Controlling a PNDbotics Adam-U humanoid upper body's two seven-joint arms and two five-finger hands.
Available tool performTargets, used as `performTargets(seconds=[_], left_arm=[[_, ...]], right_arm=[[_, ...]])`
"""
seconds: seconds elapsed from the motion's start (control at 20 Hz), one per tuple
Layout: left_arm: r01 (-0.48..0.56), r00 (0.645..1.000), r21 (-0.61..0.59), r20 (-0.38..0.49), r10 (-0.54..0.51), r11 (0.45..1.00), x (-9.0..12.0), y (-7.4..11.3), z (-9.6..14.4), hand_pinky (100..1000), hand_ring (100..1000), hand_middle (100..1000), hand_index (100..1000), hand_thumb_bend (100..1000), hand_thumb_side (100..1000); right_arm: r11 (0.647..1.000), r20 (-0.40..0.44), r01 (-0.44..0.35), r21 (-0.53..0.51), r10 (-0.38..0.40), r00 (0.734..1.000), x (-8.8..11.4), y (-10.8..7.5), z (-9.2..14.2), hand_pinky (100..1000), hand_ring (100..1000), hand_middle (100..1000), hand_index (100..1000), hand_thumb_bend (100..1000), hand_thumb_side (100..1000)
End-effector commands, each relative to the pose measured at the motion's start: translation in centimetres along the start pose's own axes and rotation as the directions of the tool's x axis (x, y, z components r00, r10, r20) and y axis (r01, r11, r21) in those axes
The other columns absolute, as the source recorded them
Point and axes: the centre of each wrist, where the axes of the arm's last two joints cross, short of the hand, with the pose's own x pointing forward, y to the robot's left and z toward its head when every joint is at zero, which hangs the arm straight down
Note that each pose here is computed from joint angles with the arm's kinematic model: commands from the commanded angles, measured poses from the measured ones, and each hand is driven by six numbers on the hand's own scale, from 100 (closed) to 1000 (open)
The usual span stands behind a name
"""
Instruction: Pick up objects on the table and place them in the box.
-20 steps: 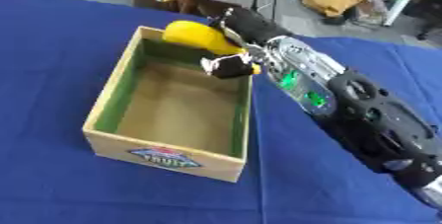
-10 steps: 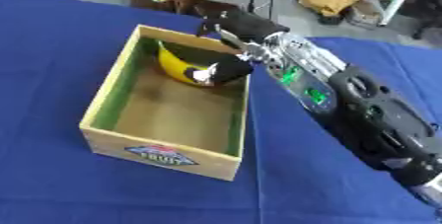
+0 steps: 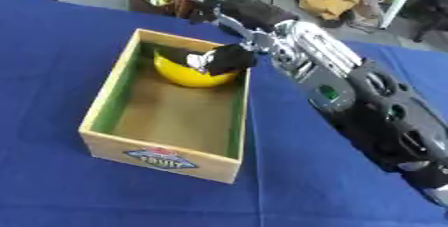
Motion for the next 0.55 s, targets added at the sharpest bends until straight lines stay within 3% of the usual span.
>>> performTargets(seconds=[0.05,0.3,0.55], left_arm=[[0.024,0.999,0.004,0.022,-0.024,1.0,0.3,0.6,-0.4,564,727,777,894,100,1000],[0.039,0.999,0.014,0.007,-0.039,0.999,0.2,0.9,0.0,565,727,777,894,100,1000],[0.046,0.999,0.022,-0.007,-0.046,0.999,0.1,0.9,0.3,564,726,777,894,100,1000]], right_arm=[[0.993,0.024,0.016,-0.115,-0.013,1.0,0.4,-3.3,2.2,734,818,732,822,100,788],[0.966,0.068,0.111,-0.234,-0.097,0.993,1.4,-6.1,6.5,732,804,714,819,100,812],[0.939,0.077,0.186,-0.29,-0.171,0.982,-0.3,-6.2,8.5,730,795,705,817,100,812]])
